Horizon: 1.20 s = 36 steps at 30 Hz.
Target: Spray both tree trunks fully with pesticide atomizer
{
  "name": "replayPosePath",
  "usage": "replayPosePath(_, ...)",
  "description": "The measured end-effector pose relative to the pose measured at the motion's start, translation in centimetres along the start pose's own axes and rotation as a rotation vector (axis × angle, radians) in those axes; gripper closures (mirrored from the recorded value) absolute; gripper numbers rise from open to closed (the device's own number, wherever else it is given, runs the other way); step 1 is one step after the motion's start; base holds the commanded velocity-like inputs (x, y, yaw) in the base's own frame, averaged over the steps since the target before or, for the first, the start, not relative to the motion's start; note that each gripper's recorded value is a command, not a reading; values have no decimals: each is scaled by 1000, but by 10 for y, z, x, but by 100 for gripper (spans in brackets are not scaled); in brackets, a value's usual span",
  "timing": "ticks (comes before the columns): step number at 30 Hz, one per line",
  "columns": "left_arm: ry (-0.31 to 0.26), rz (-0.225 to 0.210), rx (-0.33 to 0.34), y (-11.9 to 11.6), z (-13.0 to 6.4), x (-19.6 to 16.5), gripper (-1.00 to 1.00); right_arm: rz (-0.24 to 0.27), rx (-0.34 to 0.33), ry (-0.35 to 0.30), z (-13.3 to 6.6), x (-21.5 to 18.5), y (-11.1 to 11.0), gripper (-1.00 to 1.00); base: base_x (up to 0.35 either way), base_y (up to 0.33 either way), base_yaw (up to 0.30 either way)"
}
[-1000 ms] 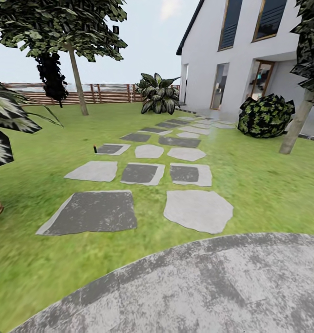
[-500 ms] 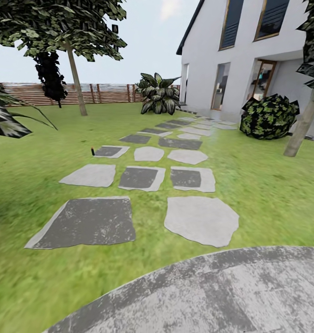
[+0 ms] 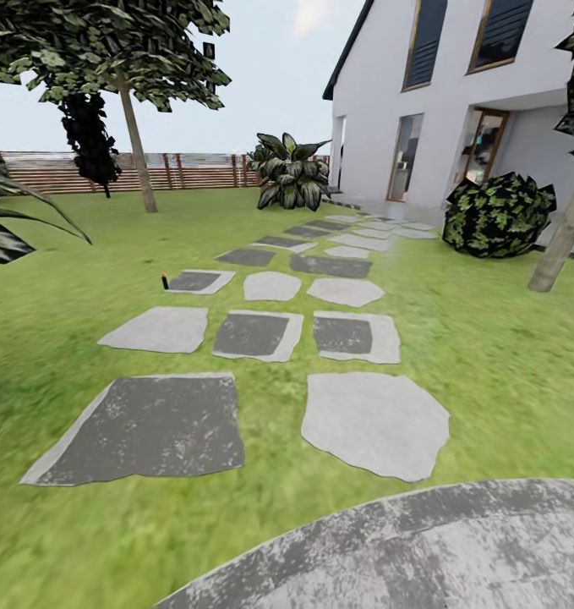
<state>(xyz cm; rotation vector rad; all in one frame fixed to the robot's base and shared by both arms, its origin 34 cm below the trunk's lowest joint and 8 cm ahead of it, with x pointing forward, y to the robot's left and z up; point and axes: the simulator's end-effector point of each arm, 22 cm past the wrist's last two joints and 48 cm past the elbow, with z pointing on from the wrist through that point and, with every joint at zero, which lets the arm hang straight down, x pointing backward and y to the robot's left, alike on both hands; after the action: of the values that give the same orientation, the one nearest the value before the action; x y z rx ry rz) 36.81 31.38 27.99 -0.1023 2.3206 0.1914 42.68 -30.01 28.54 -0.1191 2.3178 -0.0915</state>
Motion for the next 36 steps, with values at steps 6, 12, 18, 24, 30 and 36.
replayPosePath(6, 1, 1, 1, 0, 0, 0, -100, 1, 2, 0, 0, 0, 0, -100, 339, 0, 0)
replayPosePath(12, 2, 1, 1, 0, 0, 0, -100, 2, 3, -3, 0, -1, -1, -100, 339, 0, 0)
replayPosePath(18, 2, 1, 0, 0, 1, 0, -100, 5, 6, -37, 0, -9, -2, -100, 339, 0, 0)
replayPosePath(24, 2, 1, 1, 0, 0, 0, -100, 3, 3, -39, 0, -9, -1, -100, 339, 0, 0)
replayPosePath(30, 1, 2, 2, -1, 0, 0, -100, 1, 0, -37, 0, -8, 0, -100, 339, 0, 0)
replayPosePath(36, 1, 1, 1, 0, 1, 0, -100, 1, 0, -37, 0, -8, 0, -100, 339, 0, 0)
